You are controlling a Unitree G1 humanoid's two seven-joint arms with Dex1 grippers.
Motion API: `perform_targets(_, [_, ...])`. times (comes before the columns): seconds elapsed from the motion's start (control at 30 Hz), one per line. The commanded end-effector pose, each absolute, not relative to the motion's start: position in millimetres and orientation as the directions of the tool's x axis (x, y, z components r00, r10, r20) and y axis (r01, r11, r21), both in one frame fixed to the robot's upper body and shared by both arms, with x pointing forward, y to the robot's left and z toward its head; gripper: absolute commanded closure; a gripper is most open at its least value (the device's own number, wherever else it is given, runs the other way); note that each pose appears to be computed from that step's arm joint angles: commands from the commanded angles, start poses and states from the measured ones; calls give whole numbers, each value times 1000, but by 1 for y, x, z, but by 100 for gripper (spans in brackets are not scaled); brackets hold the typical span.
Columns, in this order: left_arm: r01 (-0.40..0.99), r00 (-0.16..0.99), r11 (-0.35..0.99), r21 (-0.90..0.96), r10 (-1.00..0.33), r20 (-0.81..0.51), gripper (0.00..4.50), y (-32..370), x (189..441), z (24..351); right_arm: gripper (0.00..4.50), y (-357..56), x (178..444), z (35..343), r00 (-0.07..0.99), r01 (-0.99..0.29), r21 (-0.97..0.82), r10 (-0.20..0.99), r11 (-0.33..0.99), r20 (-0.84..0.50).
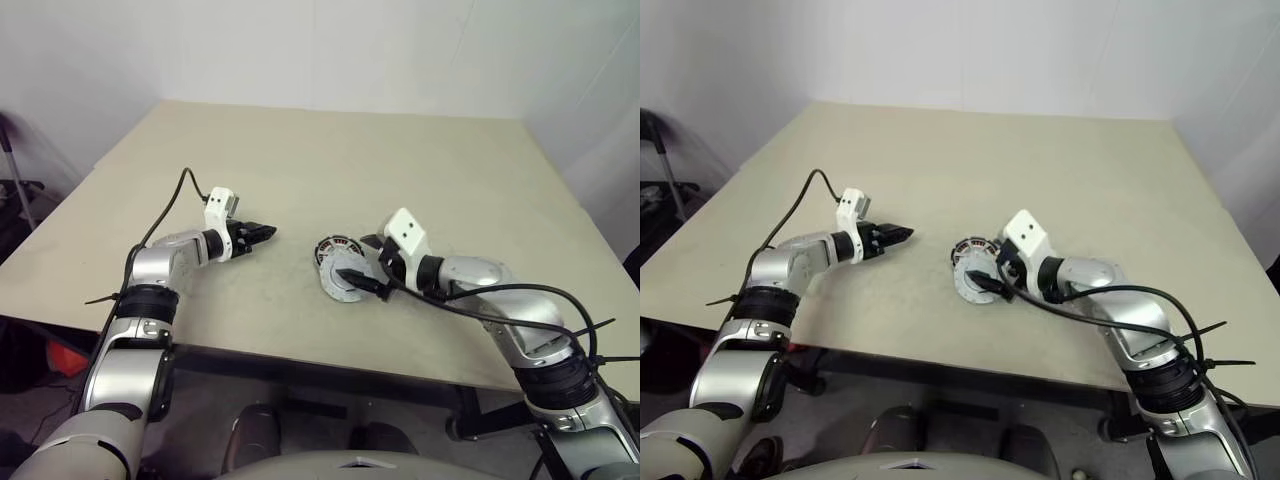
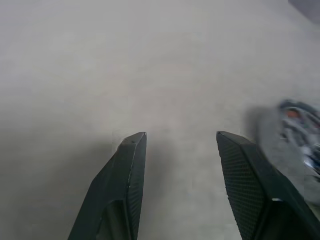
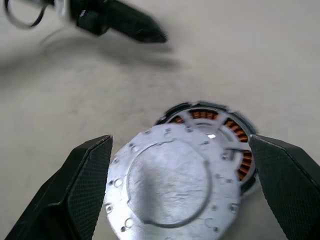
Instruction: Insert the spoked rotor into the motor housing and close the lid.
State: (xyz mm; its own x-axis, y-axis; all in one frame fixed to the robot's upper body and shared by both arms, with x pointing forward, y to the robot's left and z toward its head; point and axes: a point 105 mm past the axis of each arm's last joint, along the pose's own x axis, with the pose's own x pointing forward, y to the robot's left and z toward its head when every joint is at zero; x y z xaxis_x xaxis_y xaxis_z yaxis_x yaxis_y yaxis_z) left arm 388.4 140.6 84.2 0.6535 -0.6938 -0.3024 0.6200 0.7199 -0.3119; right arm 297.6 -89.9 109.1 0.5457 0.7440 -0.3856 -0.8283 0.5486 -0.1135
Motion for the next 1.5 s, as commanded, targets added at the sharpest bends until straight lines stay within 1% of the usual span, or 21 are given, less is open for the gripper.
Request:
perform_targets(0.03, [707, 612, 670, -226, -740, -278, 214, 130, 382, 99, 4, -84, 301, 108, 541, -838, -161, 760, 521, -360])
perform_targets(0.23, [724, 598, 659, -203, -747, -291, 214, 128, 378, 99, 4, -83, 311, 86, 551, -829, -153, 742, 537, -382])
perform_targets(0.47, [718, 604, 668, -196, -737, -302, 214, 131, 378, 98, 4, -86, 317, 76, 565, -819, -157, 727, 552, -391])
perform_targets(0.53, [714, 609, 673, -195, -733, -303, 214, 131, 379, 98, 43, -86, 317, 75, 568, -818, -162, 726, 552, -388])
perform_targets(0.6, [709, 614, 678, -194, -729, -304, 214, 132, 380, 98, 96, -85, 316, 78, 565, -821, -162, 734, 548, -377])
perform_targets(0.63, [705, 617, 682, -196, -726, -305, 214, 133, 380, 97, 132, -85, 316, 81, 568, -819, -166, 736, 549, -368])
perform_targets(0.67, [702, 618, 684, -198, -724, -307, 214, 133, 381, 96, 153, -85, 317, 83, 572, -817, -168, 737, 551, -360])
perform_targets(0.8, [686, 629, 699, -202, -709, -319, 214, 133, 383, 91, 153, -84, 324, 95, 594, -803, -177, 734, 570, -330])
perform_targets(0.9, [687, 624, 695, -212, -714, -317, 214, 129, 382, 88, 153, -79, 332, 114, 616, -785, -134, 737, 605, -279])
perform_targets(1.03, [683, 623, 697, -220, -713, -322, 214, 126, 380, 84, 153, -74, 336, 122, 622, -774, -70, 735, 630, -268])
perform_targets(1.1, [672, 630, 704, -229, -706, -324, 214, 126, 380, 82, 153, -73, 341, 119, 634, -761, -62, 719, 646, -284])
perform_targets(1.27, [665, 633, 709, -234, -702, -327, 214, 126, 378, 80, 153, -73, 348, 98, 649, -738, -84, 672, 669, -356])
perform_targets(1.33, [663, 634, 711, -235, -700, -329, 214, 126, 377, 80, 153, -72, 350, 96, 656, -731, -79, 666, 678, -356])
perform_targets(1.5, [653, 637, 717, -242, -693, -337, 214, 128, 374, 77, 153, -67, 366, 99, 701, -677, -30, 632, 735, -332])
